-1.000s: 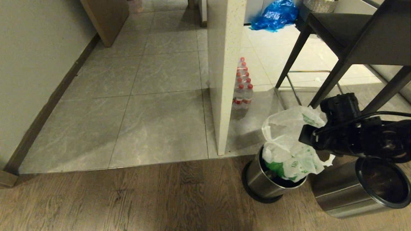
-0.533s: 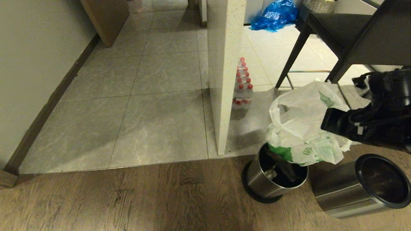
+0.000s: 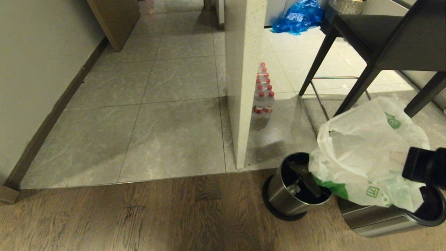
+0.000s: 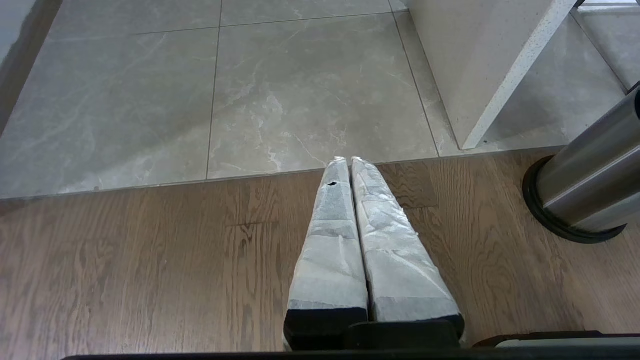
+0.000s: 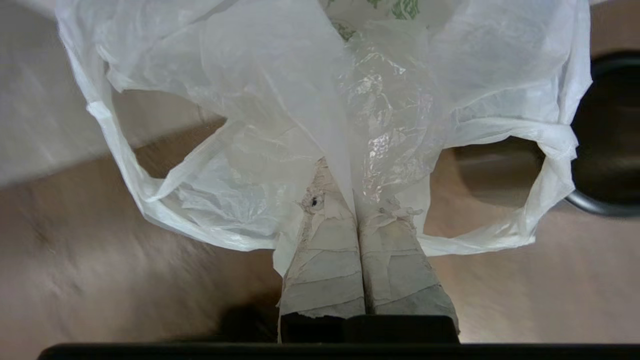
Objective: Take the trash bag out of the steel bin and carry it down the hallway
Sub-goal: Put the trash bag at the door
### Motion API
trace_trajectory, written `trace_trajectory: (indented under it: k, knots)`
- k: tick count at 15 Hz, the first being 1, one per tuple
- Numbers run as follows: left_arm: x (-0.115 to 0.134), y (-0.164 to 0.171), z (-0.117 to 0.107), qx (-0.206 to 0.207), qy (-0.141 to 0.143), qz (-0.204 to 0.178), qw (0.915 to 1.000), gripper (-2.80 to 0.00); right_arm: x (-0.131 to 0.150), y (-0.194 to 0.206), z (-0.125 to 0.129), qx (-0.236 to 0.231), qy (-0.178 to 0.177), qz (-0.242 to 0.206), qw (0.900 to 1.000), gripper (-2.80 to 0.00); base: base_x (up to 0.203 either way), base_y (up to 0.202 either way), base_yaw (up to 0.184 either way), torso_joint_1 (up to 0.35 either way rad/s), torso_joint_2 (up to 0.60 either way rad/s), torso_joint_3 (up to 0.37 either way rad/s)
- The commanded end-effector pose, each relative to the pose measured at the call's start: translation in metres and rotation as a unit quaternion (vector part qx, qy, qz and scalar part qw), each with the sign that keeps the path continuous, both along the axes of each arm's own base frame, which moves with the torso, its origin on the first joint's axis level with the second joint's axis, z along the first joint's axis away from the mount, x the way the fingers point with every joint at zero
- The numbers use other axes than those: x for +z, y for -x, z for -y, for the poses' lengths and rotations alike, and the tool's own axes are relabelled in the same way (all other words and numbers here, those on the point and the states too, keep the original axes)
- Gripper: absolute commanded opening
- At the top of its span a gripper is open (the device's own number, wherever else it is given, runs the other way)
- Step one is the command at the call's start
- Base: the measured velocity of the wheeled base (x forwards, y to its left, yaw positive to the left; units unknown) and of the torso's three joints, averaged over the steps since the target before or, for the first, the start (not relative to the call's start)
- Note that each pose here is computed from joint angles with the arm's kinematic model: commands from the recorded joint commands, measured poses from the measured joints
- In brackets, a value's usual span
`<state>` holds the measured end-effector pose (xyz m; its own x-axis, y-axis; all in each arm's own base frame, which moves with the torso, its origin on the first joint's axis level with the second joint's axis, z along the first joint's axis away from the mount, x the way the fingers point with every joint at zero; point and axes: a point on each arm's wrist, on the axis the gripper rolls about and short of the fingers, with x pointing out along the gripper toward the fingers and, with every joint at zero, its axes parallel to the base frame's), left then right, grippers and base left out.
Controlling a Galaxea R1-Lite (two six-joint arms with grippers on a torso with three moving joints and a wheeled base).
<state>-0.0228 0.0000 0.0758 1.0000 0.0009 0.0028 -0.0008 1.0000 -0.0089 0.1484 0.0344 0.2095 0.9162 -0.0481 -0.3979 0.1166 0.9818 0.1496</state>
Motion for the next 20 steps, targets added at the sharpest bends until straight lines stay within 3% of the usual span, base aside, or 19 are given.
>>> trace_trajectory:
  k: [1, 7, 13, 20]
  knots:
    - [0.0, 0.0, 0.0, 0.0, 0.0, 0.001, 1.0, -2.8, -0.007, 0.035, 0.01, 0.0, 0.002, 0.028, 1.0, -2.8, 0.0, 0.0, 0.0, 0.0, 0.0, 0.0]
    - [0.0, 0.0, 0.0, 0.0, 0.0, 0.001, 1.0, -2.8, -0.043, 0.107, 0.033, -0.017, 0.015, 0.066, 0.998, -2.8, 0.0, 0.0, 0.0, 0.0, 0.0, 0.0]
    - [0.0, 0.0, 0.0, 0.0, 0.0, 0.001, 1.0, -2.8, -0.05, 0.143, 0.038, -0.026, 0.043, 0.129, 0.99, -2.8, 0.0, 0.0, 0.0, 0.0, 0.0, 0.0]
    - [0.0, 0.0, 0.0, 0.0, 0.0, 0.001, 1.0, -2.8, -0.078, 0.169, 0.038, -0.032, 0.043, 0.152, 0.987, -2.8, 0.0, 0.0, 0.0, 0.0, 0.0, 0.0]
